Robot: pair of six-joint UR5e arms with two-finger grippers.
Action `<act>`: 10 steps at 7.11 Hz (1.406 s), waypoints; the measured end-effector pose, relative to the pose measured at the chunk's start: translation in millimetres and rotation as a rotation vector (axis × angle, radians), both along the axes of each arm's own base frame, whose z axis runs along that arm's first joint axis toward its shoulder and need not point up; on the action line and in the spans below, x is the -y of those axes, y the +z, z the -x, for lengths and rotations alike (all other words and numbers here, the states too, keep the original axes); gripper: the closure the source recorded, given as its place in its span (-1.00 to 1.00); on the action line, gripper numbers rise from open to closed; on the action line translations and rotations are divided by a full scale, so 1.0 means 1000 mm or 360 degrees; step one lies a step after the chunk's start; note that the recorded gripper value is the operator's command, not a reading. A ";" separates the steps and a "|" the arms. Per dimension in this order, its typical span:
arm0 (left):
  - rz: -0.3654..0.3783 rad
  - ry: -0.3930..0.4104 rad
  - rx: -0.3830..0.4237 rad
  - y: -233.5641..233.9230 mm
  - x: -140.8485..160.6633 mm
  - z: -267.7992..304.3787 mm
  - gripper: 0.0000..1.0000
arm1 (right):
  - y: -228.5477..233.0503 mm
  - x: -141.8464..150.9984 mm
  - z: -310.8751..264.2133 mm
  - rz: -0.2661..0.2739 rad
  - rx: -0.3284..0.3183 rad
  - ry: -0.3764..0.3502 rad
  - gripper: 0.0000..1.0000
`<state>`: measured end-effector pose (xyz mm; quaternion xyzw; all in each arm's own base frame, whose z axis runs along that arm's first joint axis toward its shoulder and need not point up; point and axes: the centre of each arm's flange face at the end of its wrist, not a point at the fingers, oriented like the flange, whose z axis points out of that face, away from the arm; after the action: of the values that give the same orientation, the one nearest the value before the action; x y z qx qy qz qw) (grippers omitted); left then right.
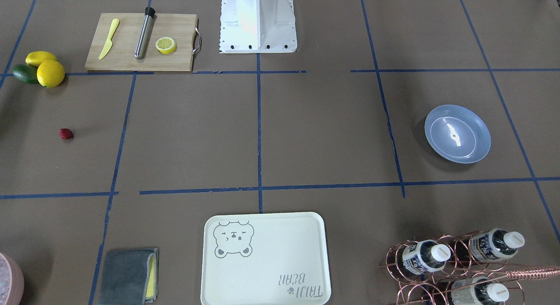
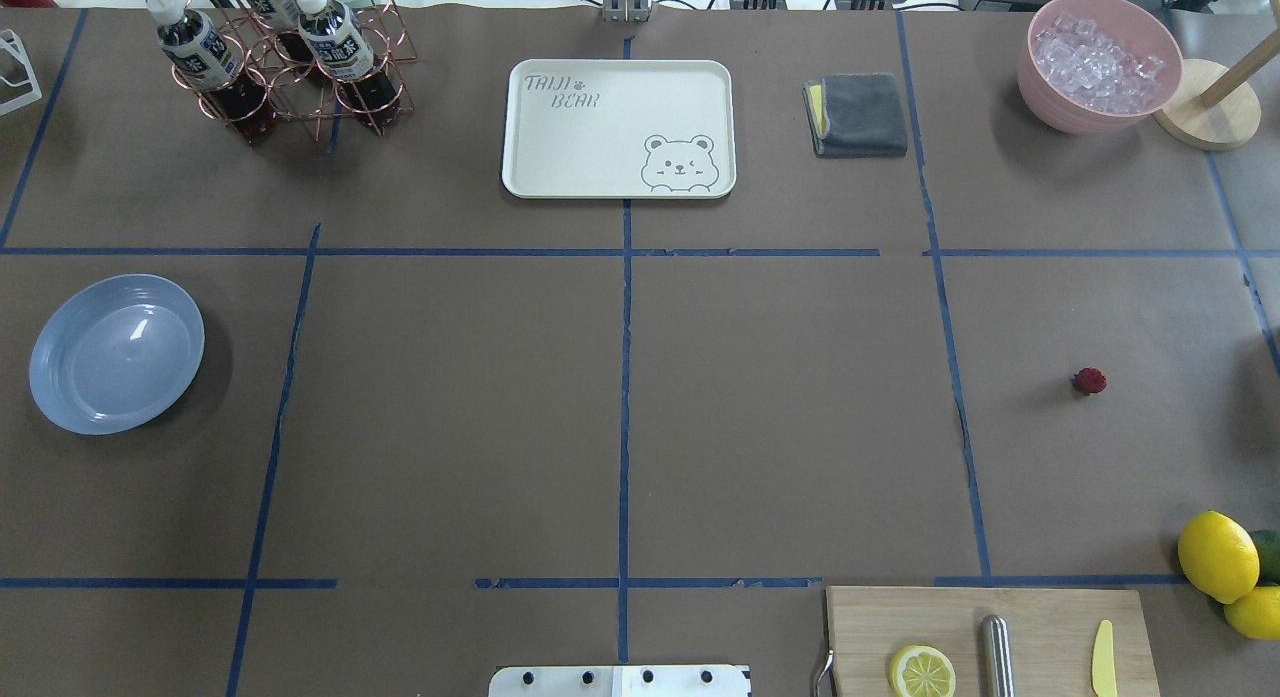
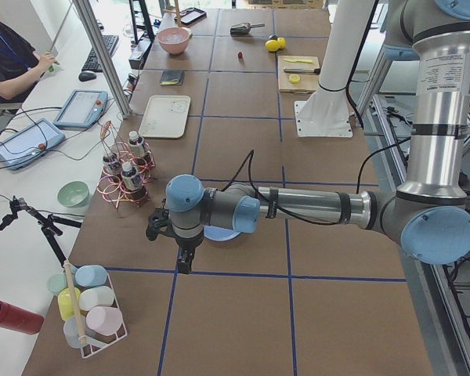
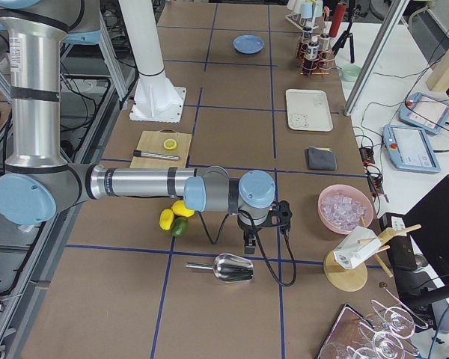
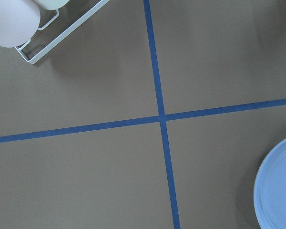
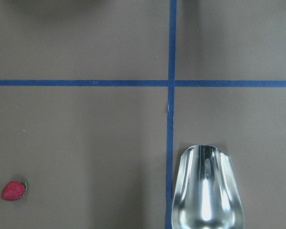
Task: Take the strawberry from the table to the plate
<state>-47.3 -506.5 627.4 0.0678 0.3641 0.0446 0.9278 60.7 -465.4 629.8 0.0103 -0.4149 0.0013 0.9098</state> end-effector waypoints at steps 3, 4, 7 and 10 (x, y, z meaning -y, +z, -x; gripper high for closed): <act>-0.0073 0.0010 -0.0052 -0.016 0.012 -0.004 -1.00 | -0.006 0.003 0.000 -0.0019 0.0002 0.0001 -1.00; -0.0142 0.0013 -0.0061 -0.025 0.018 -0.006 -1.00 | -0.009 0.005 0.000 -0.0029 0.0003 0.0001 -1.00; -0.0363 0.0078 -0.0079 -0.047 0.032 -0.031 -1.00 | -0.017 0.011 0.000 -0.0052 0.0006 0.0002 -1.00; -0.0220 -0.0024 -0.0161 -0.035 0.014 -0.097 -0.96 | -0.032 0.030 0.001 -0.0079 0.0004 0.0018 -1.00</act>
<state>49.8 -520.9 592.6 0.1367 0.4059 0.0591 0.9017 60.1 -495.3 597.8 0.0351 -0.4159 -0.0036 0.9087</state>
